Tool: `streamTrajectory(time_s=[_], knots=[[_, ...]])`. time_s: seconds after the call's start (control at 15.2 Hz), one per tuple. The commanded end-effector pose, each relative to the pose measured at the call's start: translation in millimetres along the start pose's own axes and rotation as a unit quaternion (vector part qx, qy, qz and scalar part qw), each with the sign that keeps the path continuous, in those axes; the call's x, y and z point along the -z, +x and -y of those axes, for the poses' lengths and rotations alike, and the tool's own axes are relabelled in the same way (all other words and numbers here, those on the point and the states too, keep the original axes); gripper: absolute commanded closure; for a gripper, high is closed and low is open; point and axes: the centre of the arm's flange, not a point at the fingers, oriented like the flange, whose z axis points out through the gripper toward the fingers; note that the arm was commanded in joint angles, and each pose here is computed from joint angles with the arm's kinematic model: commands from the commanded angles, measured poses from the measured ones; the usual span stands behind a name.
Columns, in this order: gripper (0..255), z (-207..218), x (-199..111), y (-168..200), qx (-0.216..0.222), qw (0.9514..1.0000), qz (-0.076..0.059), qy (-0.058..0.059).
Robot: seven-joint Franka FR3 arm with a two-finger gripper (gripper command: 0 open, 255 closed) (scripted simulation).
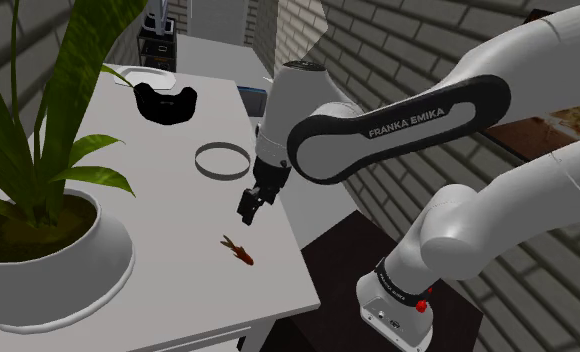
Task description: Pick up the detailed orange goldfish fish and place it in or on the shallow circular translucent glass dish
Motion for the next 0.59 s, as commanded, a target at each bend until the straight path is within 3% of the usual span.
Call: streamTrajectory(time_s=[0.0,0.2,0.53], knots=[[0,17.7,-22.4,0.7,0.003,1.0,0.003,0.0],[0,40.8,-54.7,3.7,0.009,0.9999,0.008,-0.001],[0,44.1,-80.6,3.7,0.009,0.9999,0.008,-0.001]])
